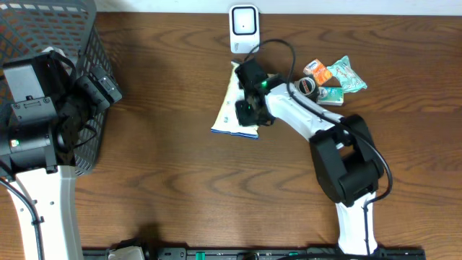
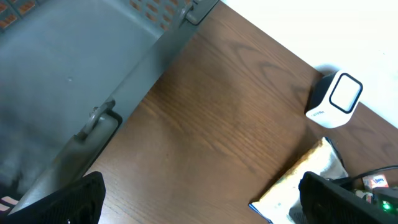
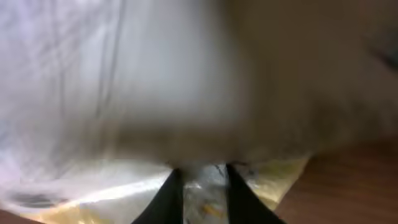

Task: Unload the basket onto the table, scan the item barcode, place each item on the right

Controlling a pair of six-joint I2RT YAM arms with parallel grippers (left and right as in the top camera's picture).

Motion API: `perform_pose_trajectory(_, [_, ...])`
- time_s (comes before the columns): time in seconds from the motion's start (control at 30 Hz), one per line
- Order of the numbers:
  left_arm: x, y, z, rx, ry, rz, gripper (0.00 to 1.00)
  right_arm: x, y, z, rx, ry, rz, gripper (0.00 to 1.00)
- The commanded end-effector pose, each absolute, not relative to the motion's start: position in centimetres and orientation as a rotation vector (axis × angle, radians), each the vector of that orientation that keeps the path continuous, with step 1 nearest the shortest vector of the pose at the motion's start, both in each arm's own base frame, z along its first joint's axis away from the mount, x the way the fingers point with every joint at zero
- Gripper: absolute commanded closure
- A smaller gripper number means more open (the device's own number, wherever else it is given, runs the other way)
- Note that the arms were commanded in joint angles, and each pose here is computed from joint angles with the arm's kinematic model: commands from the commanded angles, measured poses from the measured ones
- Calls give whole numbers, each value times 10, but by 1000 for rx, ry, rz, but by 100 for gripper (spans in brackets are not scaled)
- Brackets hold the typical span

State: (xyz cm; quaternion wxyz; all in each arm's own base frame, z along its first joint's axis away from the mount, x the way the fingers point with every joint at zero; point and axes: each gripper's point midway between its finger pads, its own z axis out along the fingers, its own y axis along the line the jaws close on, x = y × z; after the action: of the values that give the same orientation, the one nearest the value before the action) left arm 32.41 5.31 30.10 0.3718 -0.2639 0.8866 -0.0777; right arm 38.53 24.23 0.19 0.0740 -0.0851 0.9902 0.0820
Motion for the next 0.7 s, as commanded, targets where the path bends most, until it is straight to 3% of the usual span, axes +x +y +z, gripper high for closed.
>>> perform_pose_trajectory(0.0, [323, 56, 301, -672, 2276, -179, 2, 375, 221, -10, -207, 3037, 114, 83])
perform_pose_trajectory(0.27, [323, 56, 301, -672, 2276, -179, 2, 370, 199, 60, -146, 3022, 121, 78])
perform_pose_trajectory(0.33, [323, 56, 301, -671, 2275, -179, 2, 371, 200, 81, -152, 2975, 151, 73])
perform_pose_trajectory(0.37, [323, 56, 301, -672, 2275, -179, 2, 373, 200, 88, -151, 2955, 161, 69])
perform_pose_trajectory(0.43, [323, 56, 301, -672, 2275, -179, 2, 379, 203, 104, -149, 2896, 198, 51])
perform_pose_trajectory(0.47, [323, 56, 301, -672, 2275, -179, 2, 384, 207, 113, -146, 2856, 223, 32])
perform_pose_trajectory(0.5, [323, 56, 301, -672, 2275, -179, 2, 388, 207, 115, -144, 2839, 232, 22])
perform_pose_trajectory(0.53, [323, 56, 301, -672, 2275, -179, 2, 396, 208, 118, -133, 2807, 246, 2])
perform_pose_trajectory(0.67, [323, 56, 301, -672, 2275, -179, 2, 413, 203, 122, -94, 2756, 268, 1])
